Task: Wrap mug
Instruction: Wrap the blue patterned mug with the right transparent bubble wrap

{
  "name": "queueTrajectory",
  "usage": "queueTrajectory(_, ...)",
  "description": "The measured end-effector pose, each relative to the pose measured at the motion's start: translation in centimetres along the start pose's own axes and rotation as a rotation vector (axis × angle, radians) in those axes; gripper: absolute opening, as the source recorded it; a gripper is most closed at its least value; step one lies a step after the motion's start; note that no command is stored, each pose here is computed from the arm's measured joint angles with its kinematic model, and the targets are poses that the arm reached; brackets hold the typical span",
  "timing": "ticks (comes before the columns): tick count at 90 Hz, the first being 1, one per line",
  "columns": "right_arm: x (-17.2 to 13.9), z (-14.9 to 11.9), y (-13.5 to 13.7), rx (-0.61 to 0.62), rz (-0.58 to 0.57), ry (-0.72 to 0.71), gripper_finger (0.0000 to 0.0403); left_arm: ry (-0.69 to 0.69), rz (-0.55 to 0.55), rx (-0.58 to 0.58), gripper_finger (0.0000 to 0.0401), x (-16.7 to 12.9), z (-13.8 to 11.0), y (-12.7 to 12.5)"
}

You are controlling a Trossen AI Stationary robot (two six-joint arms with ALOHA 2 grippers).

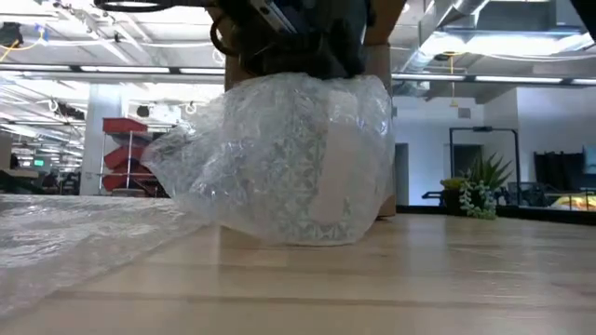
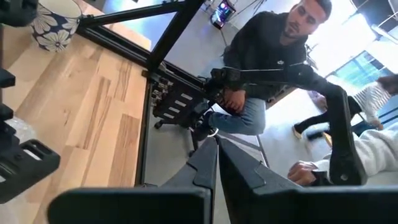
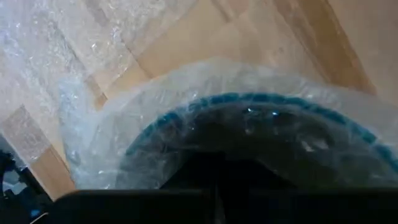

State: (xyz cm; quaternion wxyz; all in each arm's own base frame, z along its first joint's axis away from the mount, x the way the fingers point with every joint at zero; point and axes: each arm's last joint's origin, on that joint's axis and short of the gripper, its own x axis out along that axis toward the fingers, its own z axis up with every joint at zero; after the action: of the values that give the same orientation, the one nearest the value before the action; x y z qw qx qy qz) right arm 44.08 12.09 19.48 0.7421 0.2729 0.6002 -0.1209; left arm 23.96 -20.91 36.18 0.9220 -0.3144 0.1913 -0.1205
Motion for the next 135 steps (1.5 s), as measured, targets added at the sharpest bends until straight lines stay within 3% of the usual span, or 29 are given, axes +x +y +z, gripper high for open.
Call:
queueTrajectory(10,-2.1,-0.3,0.2,0.008,0.027,-0.023,0.0,0.001,0.0,-0.003,0.0,0.0,0.0,0.0)
queueTrajectory(27,-8.3,-1.0,0.6,0.033,0.138,-0.11,0.0,0.001,-0.001,-0.003,0.0,0.0,0.0,0.0)
queueTrajectory(40,-10.1,-2.1,0.3,0.093,0.107,-0.114,0.0,0.001,-0.001,-0.002,0.0,0.0,0.0,0.0)
queueTrajectory(51,-9.9,-2.8,0.0,0.112,0.044,-0.07,0.0,0.001,0.0,-0.002,0.0,0.0,0.0,0.0)
queueTrajectory(65,-5.6,-2.2,-0.3,0.114,-0.082,-0.065,0.0,0.002,0.001,-0.001,0.0,0.0,0.0,0.0)
queueTrajectory(91,0.4,-0.1,-0.3,0.087,-0.067,-0.043,0.0,0.002,0.0,-0.003,0.0,0.0,0.0,0.0)
queueTrajectory(107,0.2,-0.1,-0.3,0.063,-0.066,-0.044,0.0,-0.003,-0.005,-0.006,0.0,0.0,0.0,-0.1)
queueTrajectory(135,-6.9,-0.2,-0.1,0.049,-0.022,-0.078,0.0,-0.016,-0.019,-0.011,0.0,0.0,0.1,-0.2)
